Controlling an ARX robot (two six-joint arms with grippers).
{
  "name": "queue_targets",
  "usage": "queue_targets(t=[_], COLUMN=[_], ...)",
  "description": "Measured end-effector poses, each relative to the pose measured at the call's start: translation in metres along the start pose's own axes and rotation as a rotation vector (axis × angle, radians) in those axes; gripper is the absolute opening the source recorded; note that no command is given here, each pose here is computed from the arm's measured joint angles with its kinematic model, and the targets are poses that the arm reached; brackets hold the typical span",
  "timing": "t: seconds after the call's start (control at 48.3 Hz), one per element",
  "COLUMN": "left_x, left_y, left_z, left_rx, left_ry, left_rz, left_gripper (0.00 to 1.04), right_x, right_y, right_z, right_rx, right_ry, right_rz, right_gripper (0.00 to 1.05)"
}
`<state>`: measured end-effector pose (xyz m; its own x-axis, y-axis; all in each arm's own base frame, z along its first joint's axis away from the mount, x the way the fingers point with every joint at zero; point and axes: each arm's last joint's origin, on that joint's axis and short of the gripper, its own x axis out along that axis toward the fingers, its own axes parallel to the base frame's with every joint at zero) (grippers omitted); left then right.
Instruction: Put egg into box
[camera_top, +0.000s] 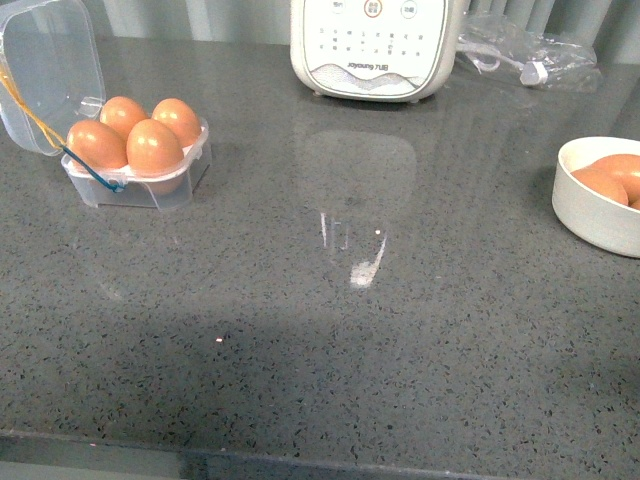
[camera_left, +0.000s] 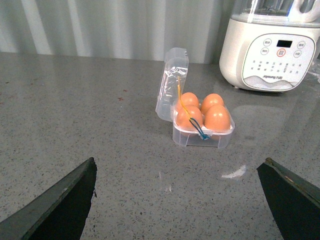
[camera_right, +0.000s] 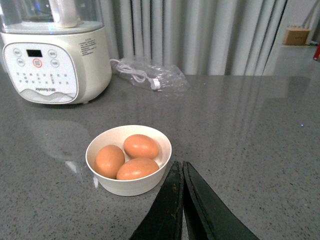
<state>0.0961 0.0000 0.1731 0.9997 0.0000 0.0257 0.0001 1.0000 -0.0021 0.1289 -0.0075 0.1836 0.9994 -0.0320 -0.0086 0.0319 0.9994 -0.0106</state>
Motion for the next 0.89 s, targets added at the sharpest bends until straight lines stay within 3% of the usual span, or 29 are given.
queue_targets(t=[0.89], left_x=[0.0], left_y=[0.0], left_z=[0.0], left_rx=[0.0], left_ry=[0.0], left_rz=[0.0], left_gripper=[0.98], right_x=[-0.024], right_y=[0.007], right_z=[-0.017], right_rx=[0.0], right_ry=[-0.004], right_rz=[0.03], right_gripper=[0.03])
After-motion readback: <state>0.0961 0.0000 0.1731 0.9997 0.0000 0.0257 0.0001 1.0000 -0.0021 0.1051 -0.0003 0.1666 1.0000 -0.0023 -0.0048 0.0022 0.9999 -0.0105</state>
